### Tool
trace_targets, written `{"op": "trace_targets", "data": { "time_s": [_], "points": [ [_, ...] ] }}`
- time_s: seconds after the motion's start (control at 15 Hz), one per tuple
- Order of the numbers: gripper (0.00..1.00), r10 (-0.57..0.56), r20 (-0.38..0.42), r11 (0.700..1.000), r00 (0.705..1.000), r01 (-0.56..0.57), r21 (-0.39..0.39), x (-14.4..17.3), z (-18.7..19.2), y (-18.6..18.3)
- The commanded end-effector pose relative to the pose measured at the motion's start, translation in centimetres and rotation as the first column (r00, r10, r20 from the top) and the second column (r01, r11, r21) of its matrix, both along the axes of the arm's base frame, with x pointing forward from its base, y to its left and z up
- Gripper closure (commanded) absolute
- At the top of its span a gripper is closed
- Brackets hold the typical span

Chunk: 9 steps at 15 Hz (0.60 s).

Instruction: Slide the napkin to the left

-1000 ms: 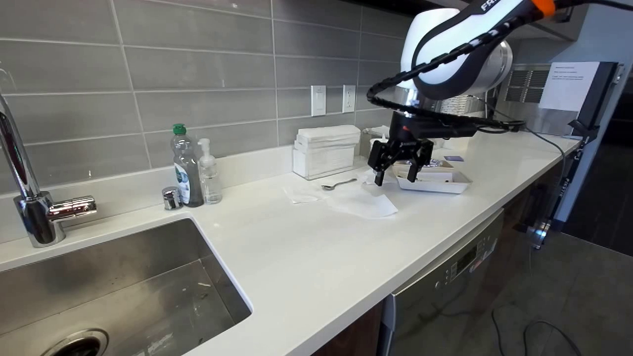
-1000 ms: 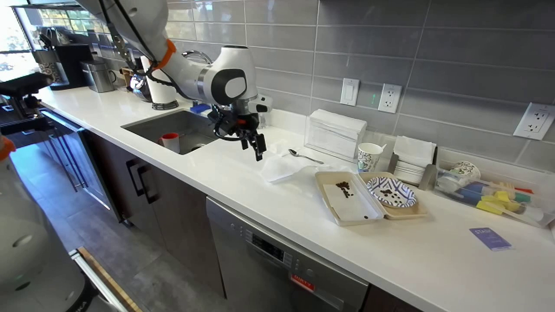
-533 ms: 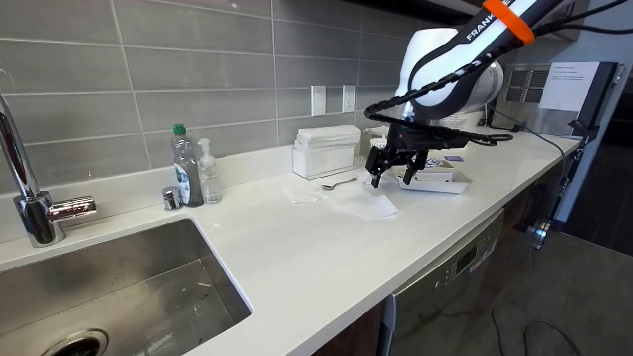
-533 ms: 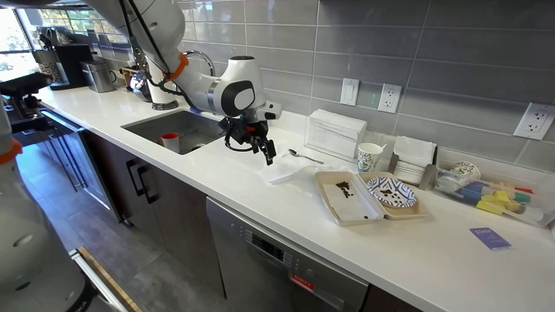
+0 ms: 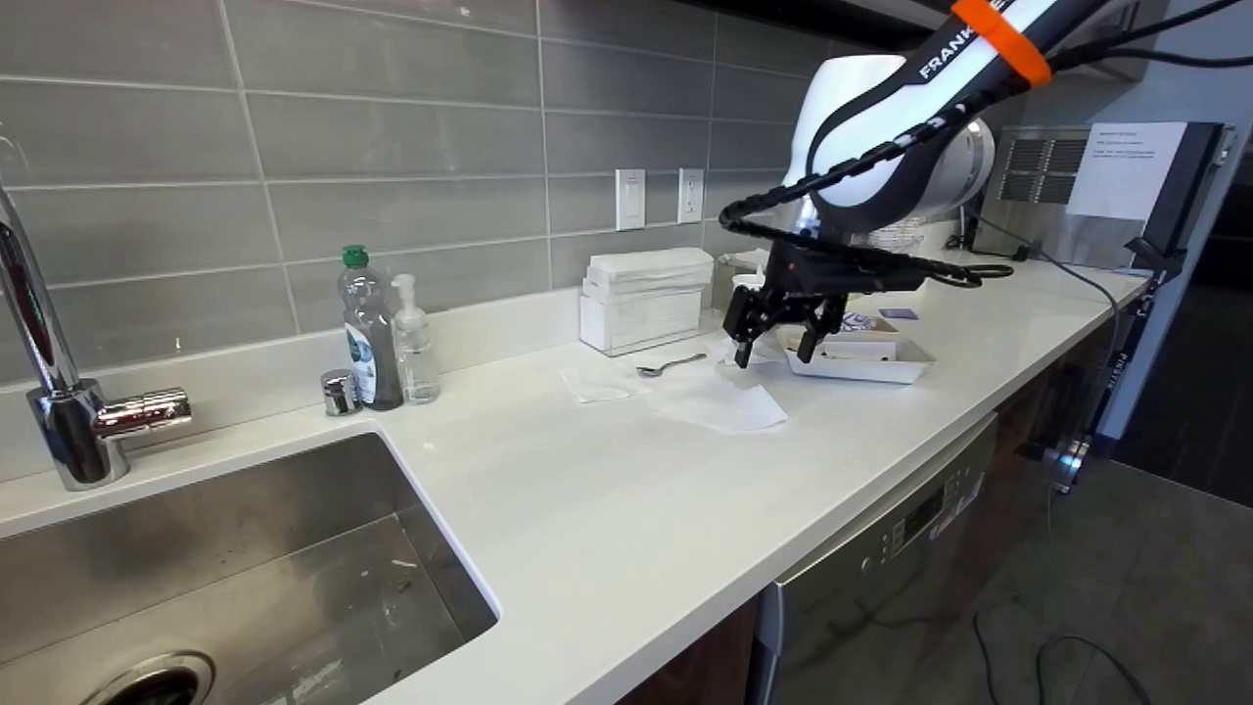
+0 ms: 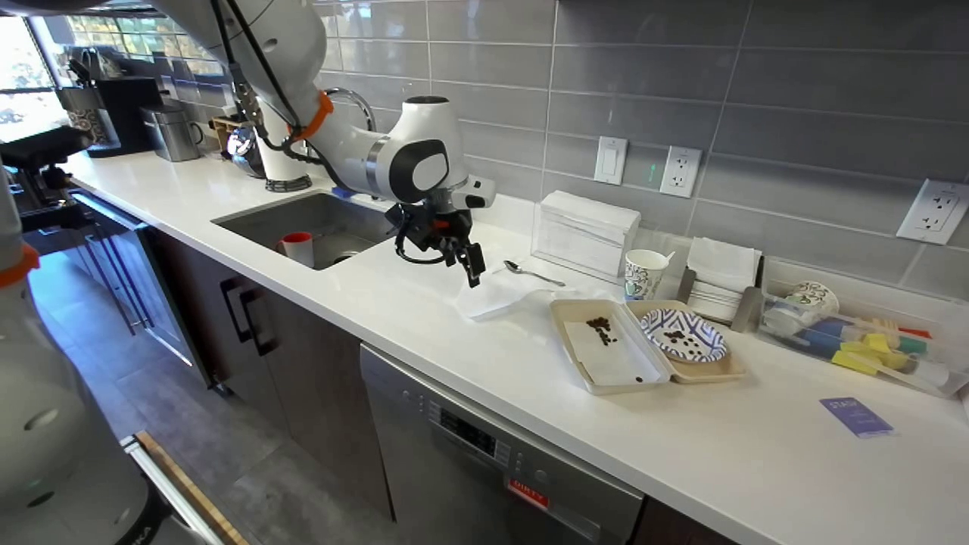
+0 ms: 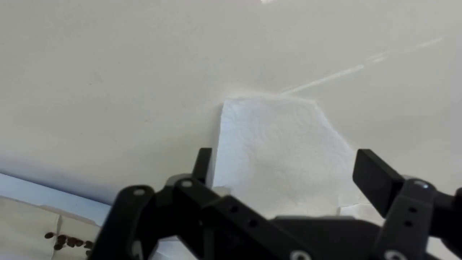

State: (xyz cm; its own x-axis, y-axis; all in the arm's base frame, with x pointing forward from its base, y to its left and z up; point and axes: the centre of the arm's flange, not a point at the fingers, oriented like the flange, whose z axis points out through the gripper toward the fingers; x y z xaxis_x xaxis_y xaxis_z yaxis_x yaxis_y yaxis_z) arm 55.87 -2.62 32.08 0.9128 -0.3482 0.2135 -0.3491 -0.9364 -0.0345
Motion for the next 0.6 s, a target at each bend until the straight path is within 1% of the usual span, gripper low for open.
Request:
{"op": "trace_targets", "data": {
  "time_s": [0.0, 0.53],
  "points": [
    [0.00, -0.039, 0.004, 0.999, 0.999, 0.039, 0.022, 1.7, -1.3, -0.7],
    [0.00, -0.069, 0.029, 0.997, 0.997, 0.068, 0.040, 4.3, -5.0, -1.5]
  ]
}}
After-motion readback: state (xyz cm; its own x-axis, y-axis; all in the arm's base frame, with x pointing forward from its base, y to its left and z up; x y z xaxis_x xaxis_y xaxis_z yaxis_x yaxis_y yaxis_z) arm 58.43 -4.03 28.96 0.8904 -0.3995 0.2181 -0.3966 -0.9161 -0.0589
